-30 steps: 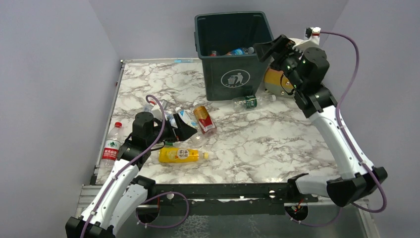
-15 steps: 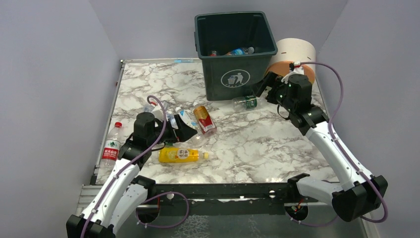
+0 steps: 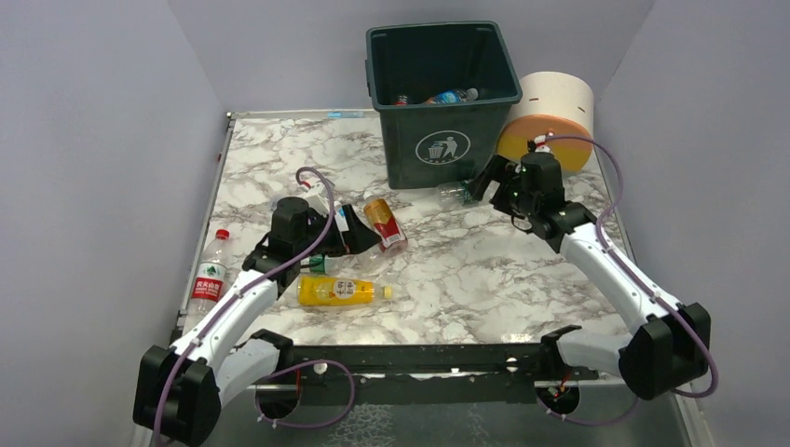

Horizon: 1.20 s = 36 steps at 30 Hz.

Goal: Put the plastic bottles in the bin
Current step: Pick up the plastic bottle at the center of the board.

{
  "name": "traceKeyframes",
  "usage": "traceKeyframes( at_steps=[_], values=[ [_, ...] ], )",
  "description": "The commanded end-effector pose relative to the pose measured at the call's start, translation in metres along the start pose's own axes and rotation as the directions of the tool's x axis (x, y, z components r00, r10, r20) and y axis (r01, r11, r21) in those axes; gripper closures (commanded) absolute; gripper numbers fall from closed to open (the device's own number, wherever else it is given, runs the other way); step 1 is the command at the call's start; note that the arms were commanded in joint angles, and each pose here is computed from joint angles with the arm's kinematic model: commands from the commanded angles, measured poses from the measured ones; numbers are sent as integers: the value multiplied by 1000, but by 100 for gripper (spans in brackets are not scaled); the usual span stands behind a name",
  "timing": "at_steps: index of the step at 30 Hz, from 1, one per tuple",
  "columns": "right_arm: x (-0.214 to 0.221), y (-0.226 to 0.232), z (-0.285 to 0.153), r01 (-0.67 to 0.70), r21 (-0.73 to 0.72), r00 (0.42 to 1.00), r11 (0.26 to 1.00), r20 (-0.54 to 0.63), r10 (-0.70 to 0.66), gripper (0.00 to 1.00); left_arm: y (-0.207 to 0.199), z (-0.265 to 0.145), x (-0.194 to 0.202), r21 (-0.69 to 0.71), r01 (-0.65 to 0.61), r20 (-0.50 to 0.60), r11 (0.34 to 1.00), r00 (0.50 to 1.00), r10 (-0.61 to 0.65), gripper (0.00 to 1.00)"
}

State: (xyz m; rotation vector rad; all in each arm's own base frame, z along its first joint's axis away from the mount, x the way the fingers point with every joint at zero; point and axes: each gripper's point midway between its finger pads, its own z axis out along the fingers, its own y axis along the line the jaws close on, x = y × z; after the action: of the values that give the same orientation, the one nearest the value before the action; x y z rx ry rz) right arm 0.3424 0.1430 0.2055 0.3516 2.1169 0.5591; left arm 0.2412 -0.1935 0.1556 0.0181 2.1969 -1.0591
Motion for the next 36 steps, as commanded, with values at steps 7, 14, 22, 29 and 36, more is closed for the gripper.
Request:
traceKeyframes(
  at_steps=[7,14,22,29,36],
  values=[
    [27,-40,50,-234,146,964,961,-89,249,3,-33,11,-19,102,-31,81,994,996,22,1],
    [45,-53,78,-443,188,880,876,-92,465,5,-36,10,-14,108,-10,87,994,996,0,1],
    [53,-59,103,-588,220,790,779,-50,611,9,-39,7,-13,119,-9,90,993,996,-2,1],
    [50,-69,119,-649,254,745,717,20,667,9,-39,9,-12,122,-13,83,992,997,3,1],
    [51,-81,130,-706,260,697,659,91,711,10,-40,8,-12,128,-21,81,992,997,11,1]
  ],
)
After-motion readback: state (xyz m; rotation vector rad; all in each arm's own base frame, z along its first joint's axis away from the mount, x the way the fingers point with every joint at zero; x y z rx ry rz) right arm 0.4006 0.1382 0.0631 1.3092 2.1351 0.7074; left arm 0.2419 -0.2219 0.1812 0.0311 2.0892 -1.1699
